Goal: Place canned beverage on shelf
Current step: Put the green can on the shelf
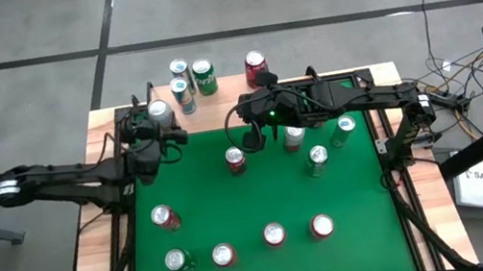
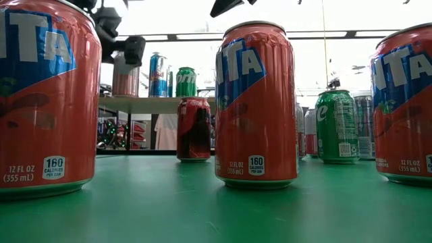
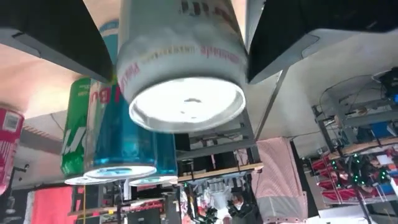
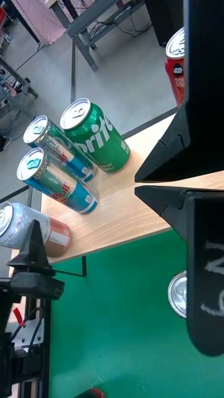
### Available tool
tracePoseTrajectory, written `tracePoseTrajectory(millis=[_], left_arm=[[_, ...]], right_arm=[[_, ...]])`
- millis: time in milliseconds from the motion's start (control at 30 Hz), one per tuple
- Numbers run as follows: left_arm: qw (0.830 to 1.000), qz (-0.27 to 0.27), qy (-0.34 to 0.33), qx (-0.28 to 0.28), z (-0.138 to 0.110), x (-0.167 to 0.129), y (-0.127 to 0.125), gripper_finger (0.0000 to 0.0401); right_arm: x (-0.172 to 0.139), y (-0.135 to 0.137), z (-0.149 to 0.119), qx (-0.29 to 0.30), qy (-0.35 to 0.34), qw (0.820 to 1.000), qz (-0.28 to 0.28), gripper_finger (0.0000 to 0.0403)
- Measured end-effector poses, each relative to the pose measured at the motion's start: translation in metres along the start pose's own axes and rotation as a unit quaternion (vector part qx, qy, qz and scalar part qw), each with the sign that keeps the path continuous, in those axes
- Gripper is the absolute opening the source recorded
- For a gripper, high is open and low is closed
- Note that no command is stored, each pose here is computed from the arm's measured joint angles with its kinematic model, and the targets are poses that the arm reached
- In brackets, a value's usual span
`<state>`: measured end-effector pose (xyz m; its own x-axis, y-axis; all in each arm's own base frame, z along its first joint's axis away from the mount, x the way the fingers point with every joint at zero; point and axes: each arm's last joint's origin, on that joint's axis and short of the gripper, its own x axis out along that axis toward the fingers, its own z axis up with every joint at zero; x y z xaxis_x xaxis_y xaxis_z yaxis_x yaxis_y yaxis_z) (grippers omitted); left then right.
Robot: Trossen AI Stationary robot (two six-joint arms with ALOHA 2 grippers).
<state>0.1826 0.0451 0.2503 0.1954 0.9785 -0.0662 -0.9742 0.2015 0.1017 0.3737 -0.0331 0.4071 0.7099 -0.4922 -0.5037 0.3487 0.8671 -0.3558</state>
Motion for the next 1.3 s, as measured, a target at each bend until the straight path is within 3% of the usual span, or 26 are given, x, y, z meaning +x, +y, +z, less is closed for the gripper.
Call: tracePoseTrajectory(millis=[267,367,567,767,867,967,1067,1300], left_arm=[[1.0,-0.015,0.005,0.026,0.033,-0.009,0.004,0.0353],[0.997,-0.033,0.01,0.064,0.051,-0.016,0.005,0.0353],[0.985,-0.084,0.047,0.145,0.084,-0.026,0.009,0.0344],[0.972,-0.095,0.086,0.198,0.106,-0.028,0.015,0.0323],[0.957,-0.149,0.122,0.216,0.113,-0.03,0.015,0.0302],[0.941,-0.187,0.152,0.238,0.118,-0.032,0.017,0.0268],[0.933,-0.186,0.167,0.259,0.123,-0.033,0.023,0.0214],[0.914,-0.226,0.219,0.257,0.128,-0.026,0.026,0.0027]], right_arm=[[0.0,0.0,0.0,0.002,0.0,1.0,0.001,0.0012],[-0.001,0.002,-0.001,0.005,0.005,1.0,0.004,0.0012],[-0.008,0.007,-0.006,-0.012,0.028,0.999,0.016,0.0012],[-0.036,0.004,-0.012,-0.003,0.053,0.998,0.028,0.0012],[-0.049,0.003,-0.014,0.005,0.059,0.998,0.033,0.0012],[-0.06,0.003,-0.016,0.005,0.064,0.997,0.041,0.0012],[-0.066,0.006,-0.018,0.008,0.073,0.996,0.047,0.0012],[-0.083,0.017,-0.024,0.0,0.093,0.993,0.067,0.0012]])
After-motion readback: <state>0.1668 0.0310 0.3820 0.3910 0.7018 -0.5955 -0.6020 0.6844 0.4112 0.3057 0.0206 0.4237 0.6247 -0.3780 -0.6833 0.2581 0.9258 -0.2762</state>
